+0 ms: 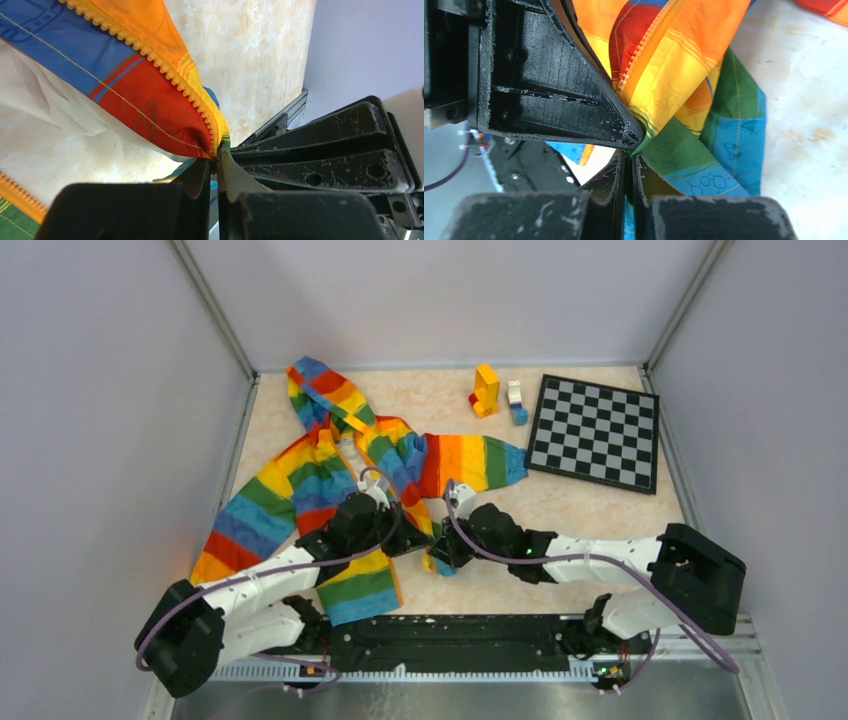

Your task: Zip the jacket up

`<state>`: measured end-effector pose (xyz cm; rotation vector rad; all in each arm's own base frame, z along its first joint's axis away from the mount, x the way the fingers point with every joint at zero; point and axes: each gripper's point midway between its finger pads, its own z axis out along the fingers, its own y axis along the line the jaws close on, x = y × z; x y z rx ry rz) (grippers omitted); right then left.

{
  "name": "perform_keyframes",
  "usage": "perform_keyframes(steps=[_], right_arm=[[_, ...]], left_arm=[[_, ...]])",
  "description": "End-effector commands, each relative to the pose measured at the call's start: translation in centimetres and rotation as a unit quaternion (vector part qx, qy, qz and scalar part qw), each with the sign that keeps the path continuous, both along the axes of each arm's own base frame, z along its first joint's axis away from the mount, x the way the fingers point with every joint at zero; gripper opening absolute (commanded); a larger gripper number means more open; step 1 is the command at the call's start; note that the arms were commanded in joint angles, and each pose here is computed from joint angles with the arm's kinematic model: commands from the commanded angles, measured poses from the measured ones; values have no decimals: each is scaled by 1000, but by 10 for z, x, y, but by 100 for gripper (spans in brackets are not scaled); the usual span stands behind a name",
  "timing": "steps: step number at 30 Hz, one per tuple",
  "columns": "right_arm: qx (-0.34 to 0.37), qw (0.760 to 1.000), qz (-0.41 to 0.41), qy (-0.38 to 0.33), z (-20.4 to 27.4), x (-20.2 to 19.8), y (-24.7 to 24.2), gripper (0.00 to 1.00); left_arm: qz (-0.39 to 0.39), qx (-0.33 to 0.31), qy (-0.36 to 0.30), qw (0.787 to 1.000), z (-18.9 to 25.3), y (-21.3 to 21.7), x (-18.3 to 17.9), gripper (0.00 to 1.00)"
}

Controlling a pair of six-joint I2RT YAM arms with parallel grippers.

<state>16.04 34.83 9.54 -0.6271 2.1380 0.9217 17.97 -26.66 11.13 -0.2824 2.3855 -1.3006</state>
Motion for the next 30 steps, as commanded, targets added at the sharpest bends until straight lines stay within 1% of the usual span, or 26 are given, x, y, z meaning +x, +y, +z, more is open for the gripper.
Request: perform_keyframes(steps=[1,3,4,5,6,7,8,10,12,14,15,17,18,19,20,22,25,28,30], right_arm=[[129,990,63,15,32,-8,20,0],[159,982,98,16,39,-11,22,0],[169,979,112,17,41,-11,22,0],[179,976,126,19,44,-11,22,0],[189,971,143,18,47,-13,22,0],[197,967,159,15,51,-13,22,0],[200,964,173,13,52,-14,22,0],[207,961,182,6,56,-7,19,0],[219,958,185,-3,61,2,15,0],[228,955,188,-15,65,9,13,0],[230,955,187,-20,67,12,13,0],[239,951,193,-30,70,15,15,0],[244,949,196,-32,72,16,16,0],[250,947,199,-32,73,15,16,0],[255,946,198,-31,73,16,16,0],[265,944,196,-29,73,17,13,0],[277,942,187,-33,75,18,5,0],[280,942,183,-35,75,18,3,0],[281,941,184,-35,75,18,3,0]], left_arm=[[-23,-26,-63,997,39,-9,9,28],[-30,-17,-90,995,46,-3,10,63],[-31,-9,-107,994,50,2,10,75],[-30,1,-122,992,53,6,9,85],[-30,15,-132,991,54,12,7,92],[-27,27,-140,989,54,18,6,97],[-26,36,-148,988,54,23,4,98],[-43,27,-174,983,61,27,-7,99],[-77,0,-193,978,67,25,-22,98],[-115,-33,-213,970,70,21,-38,91],[-125,-43,-213,968,71,20,-44,83],[-137,-56,-220,964,74,18,-48,61],[-142,-55,-219,964,73,18,-49,54],[-147,-52,-221,963,71,17,-49,49],[-149,-45,-220,963,68,16,-47,48],[-154,-28,-225,962,65,15,-42,49],[-163,8,-208,965,49,16,-38,49],[-177,16,-195,965,40,13,-37,52],[-181,18,-192,964,38,9,-34,51]])
